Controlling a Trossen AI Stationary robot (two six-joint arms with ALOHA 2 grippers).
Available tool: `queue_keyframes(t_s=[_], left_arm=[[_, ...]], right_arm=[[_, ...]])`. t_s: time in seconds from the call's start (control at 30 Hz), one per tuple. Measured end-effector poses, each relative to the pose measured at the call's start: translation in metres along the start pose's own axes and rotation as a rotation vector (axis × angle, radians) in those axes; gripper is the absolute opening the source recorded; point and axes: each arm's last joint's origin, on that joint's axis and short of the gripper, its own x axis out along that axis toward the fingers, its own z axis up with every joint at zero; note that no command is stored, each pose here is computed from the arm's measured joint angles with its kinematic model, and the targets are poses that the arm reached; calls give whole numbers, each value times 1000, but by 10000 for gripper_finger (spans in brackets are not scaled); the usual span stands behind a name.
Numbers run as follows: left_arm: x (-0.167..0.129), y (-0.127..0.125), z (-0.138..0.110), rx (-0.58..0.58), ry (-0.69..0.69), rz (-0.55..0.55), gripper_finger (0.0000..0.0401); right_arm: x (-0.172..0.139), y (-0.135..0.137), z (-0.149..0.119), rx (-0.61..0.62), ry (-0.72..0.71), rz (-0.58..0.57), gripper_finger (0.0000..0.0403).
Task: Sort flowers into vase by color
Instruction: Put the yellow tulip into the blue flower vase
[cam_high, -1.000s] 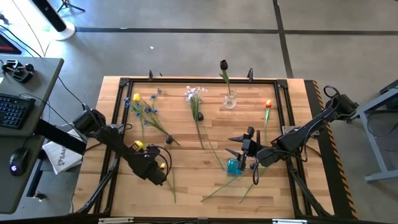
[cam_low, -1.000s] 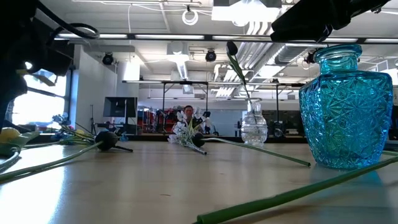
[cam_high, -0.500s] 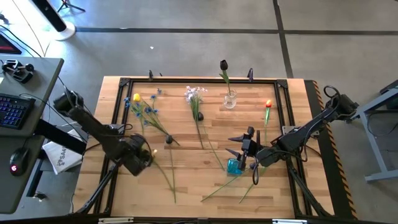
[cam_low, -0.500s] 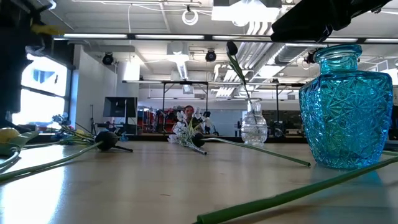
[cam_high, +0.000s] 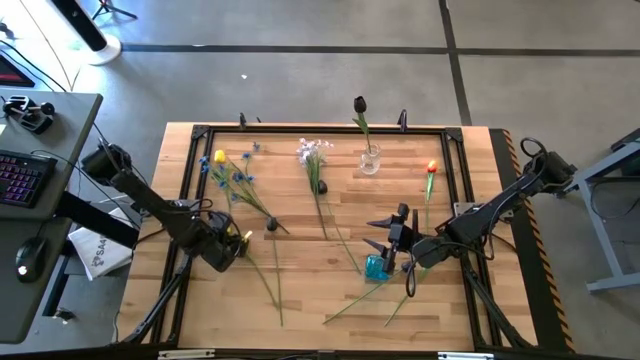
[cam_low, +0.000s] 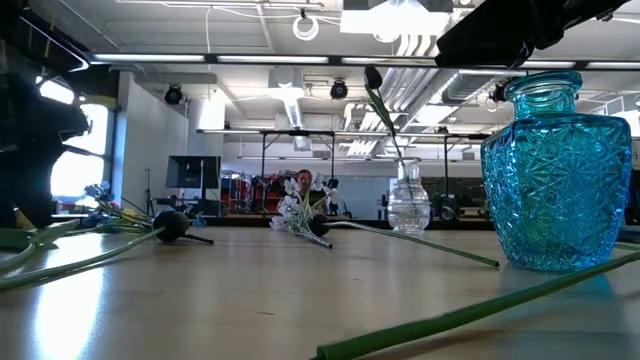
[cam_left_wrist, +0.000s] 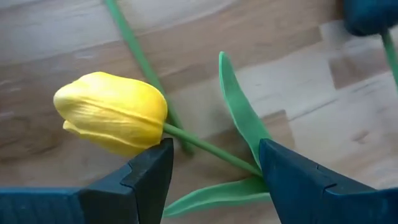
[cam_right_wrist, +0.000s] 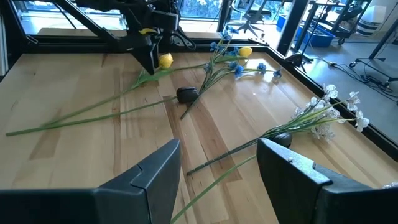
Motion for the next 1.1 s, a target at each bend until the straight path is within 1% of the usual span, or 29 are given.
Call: queue_keyframes(t_s=[0.17,0.3,0.5,0.77,0.9,1.0,1.1], left_arm=[[3,2,3,17,11,31,223],[4,2,5,44,26,43,201],[4,2,5,64,28,43,142],[2,1,2,77,36,29,47],[-7,-6,-2,101,51,-16,8],[-19,-17,-5,132,49,-73,5],[-34,-30,-5,186,5,-147,6]], right_arm=[[0,0,0,0,0,0,208],[0,0,0,0,0,0,208],[0,0,0,0,0,0,208],[0,0,0,0,0,2,208],[0,1,0,0,2,9,208],[0,1,0,0,2,10,208],[0,1,-1,8,3,13,208]])
